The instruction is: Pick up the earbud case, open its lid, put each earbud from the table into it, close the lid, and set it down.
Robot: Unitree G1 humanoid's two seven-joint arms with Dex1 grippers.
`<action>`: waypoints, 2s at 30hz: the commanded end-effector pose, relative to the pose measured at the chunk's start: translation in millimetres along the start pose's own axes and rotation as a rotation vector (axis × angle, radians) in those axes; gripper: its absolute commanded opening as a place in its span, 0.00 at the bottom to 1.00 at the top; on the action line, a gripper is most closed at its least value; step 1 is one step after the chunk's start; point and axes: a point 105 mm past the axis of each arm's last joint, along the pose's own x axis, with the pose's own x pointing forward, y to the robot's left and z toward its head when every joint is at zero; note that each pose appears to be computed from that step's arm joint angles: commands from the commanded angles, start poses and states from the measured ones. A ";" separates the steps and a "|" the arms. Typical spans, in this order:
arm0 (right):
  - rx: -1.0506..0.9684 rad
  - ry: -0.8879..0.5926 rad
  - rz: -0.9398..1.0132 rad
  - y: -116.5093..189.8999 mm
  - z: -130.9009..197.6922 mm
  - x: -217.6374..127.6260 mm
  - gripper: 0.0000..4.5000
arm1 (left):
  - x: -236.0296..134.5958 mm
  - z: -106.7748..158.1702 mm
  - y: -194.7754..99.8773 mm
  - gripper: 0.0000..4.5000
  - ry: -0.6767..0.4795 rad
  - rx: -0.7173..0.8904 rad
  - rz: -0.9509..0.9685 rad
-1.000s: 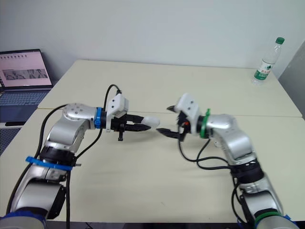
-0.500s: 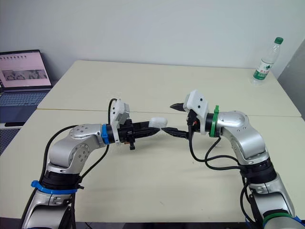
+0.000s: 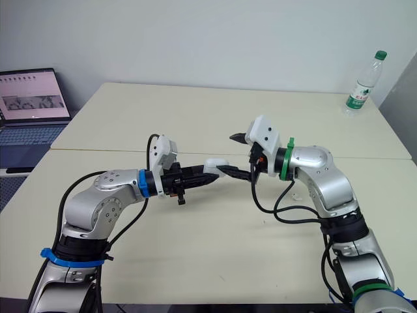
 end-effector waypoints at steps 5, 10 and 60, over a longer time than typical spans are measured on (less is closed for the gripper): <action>-0.036 -0.048 -0.089 -22.6 18.4 -12.4 0.99 | 3.9 10.9 -10.3 0.17 -0.026 0.057 -0.059; -0.004 -0.069 -0.046 -18.7 22.1 -19.6 0.99 | 3.5 11.0 -6.9 0.17 -0.029 0.061 -0.044; 0.196 0.193 -0.056 -36.6 -28.1 -79.1 0.99 | 1.6 22.3 22.2 0.17 -0.157 0.227 0.229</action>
